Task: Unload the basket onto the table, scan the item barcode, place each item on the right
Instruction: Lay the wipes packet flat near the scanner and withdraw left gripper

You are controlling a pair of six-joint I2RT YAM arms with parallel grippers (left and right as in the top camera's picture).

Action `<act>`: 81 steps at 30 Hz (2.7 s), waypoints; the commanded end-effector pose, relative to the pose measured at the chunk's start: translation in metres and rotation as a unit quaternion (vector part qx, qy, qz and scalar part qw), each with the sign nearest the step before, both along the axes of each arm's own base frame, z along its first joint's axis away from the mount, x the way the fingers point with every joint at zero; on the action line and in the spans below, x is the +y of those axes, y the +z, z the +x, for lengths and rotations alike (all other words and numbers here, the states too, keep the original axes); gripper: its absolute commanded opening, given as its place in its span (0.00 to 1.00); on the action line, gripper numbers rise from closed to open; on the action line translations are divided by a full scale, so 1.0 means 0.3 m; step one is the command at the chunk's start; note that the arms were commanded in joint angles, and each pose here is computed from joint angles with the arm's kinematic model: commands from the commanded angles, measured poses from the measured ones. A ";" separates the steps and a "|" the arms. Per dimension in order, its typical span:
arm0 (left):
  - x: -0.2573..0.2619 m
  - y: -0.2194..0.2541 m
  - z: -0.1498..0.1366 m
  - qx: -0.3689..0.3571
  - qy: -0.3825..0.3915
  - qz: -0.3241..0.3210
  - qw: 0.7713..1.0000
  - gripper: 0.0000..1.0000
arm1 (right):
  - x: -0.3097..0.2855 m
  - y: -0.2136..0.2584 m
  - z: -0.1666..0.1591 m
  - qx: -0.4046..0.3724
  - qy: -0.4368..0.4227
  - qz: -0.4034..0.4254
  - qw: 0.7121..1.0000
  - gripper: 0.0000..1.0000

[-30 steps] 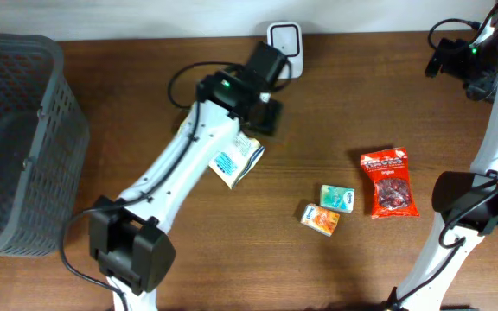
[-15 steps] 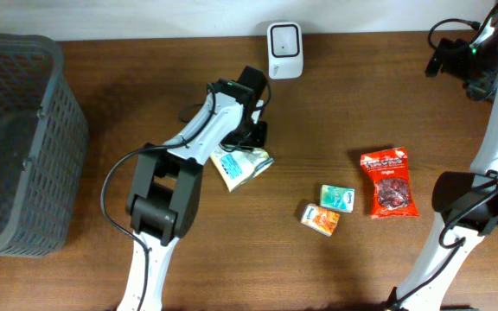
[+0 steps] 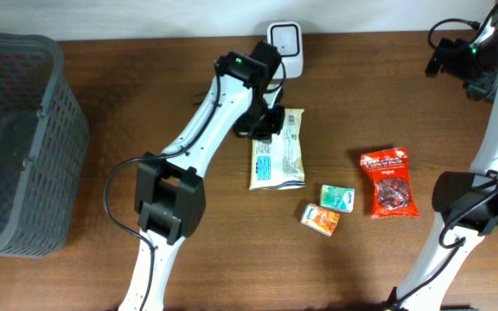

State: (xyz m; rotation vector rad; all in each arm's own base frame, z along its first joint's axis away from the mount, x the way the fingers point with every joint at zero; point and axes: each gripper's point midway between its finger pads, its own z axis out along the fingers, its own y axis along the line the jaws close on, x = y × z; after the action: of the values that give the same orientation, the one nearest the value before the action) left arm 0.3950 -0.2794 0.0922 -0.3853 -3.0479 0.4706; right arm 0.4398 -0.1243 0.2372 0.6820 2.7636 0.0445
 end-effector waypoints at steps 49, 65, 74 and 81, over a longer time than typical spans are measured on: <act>-0.147 0.019 0.088 -0.111 -0.022 0.080 0.990 0.00 | -0.004 0.041 -0.010 -0.013 -0.001 -0.007 1.000 0.99; 0.068 0.094 0.184 -0.127 0.070 0.126 0.981 0.00 | -0.004 0.041 -0.010 -0.013 0.000 -0.007 1.000 0.98; 0.357 0.501 0.256 -0.231 0.121 0.084 0.962 0.55 | -0.004 0.041 -0.009 -0.013 0.000 -0.007 1.000 0.99; 0.450 0.450 0.266 -0.179 0.098 0.037 0.978 0.99 | 0.120 0.075 0.058 -0.069 0.037 0.097 0.992 0.99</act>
State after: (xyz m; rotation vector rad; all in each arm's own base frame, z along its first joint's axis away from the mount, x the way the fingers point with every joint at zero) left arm 0.4817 -0.1393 0.2386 -0.0342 -3.5497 0.1858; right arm 0.4525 -0.1158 0.2413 0.6547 2.7204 0.1378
